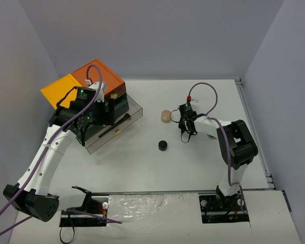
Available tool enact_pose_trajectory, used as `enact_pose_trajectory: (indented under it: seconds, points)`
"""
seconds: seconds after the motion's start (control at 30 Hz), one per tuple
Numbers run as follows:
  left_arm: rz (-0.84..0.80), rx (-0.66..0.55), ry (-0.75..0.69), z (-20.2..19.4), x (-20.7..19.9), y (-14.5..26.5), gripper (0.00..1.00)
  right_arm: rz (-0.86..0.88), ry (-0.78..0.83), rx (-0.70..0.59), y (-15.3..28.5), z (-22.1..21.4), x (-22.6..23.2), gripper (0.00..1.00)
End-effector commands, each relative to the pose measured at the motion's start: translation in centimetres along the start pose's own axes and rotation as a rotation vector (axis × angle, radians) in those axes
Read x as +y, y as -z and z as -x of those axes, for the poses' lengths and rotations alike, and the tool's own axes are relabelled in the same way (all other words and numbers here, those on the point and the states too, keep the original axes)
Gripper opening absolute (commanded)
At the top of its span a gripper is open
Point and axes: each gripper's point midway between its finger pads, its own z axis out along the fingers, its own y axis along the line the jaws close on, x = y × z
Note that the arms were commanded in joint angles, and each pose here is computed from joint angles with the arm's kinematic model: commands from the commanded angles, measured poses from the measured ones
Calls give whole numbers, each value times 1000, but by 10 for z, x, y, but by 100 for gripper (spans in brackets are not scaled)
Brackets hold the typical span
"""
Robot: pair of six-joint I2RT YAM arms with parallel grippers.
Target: Organize the makeup
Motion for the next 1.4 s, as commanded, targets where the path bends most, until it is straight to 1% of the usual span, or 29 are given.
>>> enact_pose_trajectory:
  seconds: [0.0, 0.07, 0.1, 0.17, 0.23, 0.33, 0.4, 0.47, 0.6, 0.73, 0.8, 0.9, 1.0, 1.03, 1.07, 1.1, 1.13, 1.2, 1.23, 1.3, 1.37]
  points:
    - [-9, -71, 13, 16, -3, 16, 74, -7, 3, -8, 16, -2, -2, 0]
    - [4, -88, 22, 20, -1, 21, 74, 42, 16, -77, 42, 16, 13, 0]
    - [5, -89, 23, 20, -1, 22, 74, 47, 17, -84, 44, 17, 14, 0]
    - [19, -120, 38, 27, 1, 29, 74, 128, 21, -176, 87, 40, 40, 0]
    - [37, -143, 48, 33, 4, 34, 74, 192, -1, -233, 116, 54, 57, 0]
    - [79, -185, 57, 43, 11, 45, 74, 341, -30, -279, 165, 59, 103, 0]
    - [113, -213, 61, 49, 17, 52, 74, 428, -60, -288, 190, 56, 132, 0]
    - [143, -247, 69, 56, 22, 60, 74, 535, -118, -308, 213, 63, 161, 0]
    - [190, -302, 90, 66, 31, 75, 74, 738, -198, -298, 246, 66, 213, 0]
    - [222, -329, 101, 71, 37, 85, 74, 849, -239, -285, 258, 61, 263, 0]
    - [224, -341, 103, 72, 37, 89, 74, 903, -276, -293, 268, 67, 279, 0]
    - [228, -356, 105, 71, 39, 96, 74, 969, -298, -265, 266, 59, 316, 1]
    - [234, -363, 106, 68, 41, 102, 74, 1001, -305, -256, 267, 59, 339, 6]
    - [237, -365, 107, 67, 42, 104, 74, 1005, -306, -256, 267, 59, 345, 10]
    - [243, -368, 108, 66, 43, 106, 74, 1011, -307, -250, 266, 57, 350, 18]
    - [243, -371, 109, 65, 44, 108, 74, 1021, -304, -243, 267, 55, 353, 20]
    - [247, -373, 108, 64, 45, 109, 74, 1030, -297, -230, 267, 52, 357, 26]
    - [258, -375, 104, 61, 47, 111, 75, 1046, -277, -198, 264, 46, 367, 41]
    - [262, -374, 103, 61, 48, 111, 75, 1051, -259, -181, 263, 42, 370, 45]
    - [268, -374, 101, 61, 49, 111, 75, 1055, -228, -166, 260, 36, 373, 57]
    - [266, -375, 100, 62, 49, 109, 75, 1055, -184, -169, 261, 33, 373, 61]
